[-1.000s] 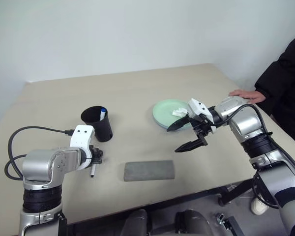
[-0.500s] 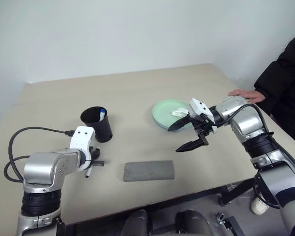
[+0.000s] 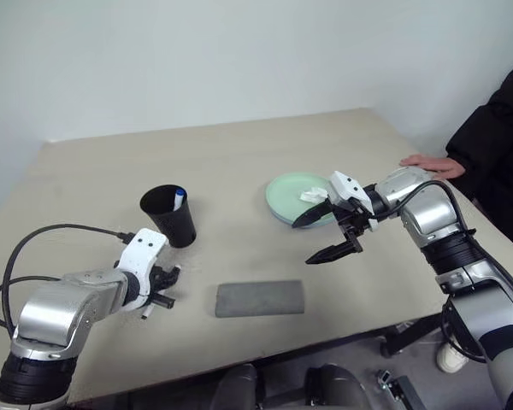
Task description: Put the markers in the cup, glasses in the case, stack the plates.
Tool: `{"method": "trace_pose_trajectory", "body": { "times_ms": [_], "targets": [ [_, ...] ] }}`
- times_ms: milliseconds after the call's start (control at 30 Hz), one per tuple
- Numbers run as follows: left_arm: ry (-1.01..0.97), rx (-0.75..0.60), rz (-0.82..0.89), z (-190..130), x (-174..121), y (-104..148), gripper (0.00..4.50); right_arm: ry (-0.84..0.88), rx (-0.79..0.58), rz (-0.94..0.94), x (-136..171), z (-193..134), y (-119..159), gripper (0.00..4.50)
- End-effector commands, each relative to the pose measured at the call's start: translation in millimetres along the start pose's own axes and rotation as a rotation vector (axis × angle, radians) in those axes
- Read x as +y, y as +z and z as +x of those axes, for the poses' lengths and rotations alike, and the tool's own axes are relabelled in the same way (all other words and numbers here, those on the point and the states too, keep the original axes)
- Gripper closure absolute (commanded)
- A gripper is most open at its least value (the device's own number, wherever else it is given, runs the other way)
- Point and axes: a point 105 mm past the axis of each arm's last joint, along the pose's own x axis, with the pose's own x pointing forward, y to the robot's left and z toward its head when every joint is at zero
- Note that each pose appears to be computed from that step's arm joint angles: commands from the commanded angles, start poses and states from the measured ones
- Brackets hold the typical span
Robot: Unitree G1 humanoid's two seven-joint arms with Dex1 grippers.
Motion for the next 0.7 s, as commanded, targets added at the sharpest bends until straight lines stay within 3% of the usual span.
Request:
{"method": "trace_pose_trajectory", "body": {
  "times_ms": [33,233,500,700],
  "targets": [
    [-0.062,-0.054,0.096,-11,-12,13,4.47,-0.006,-0.012,-0.055,-3,-4,14,0.00],
    [-0.132,-0.159,0.130,-19,-23,30,4.47,-0.005,-0.011,-0.056,-3,-4,14,0.00],
    [-0.245,-0.511,0.119,-52,-36,88,4.47,-0.005,-0.011,-0.054,-3,-4,14,0.00],
    [-0.261,-0.740,0.071,-80,-30,127,4.47,-0.004,-0.012,-0.054,-3,-4,14,0.00]
  ]
}}
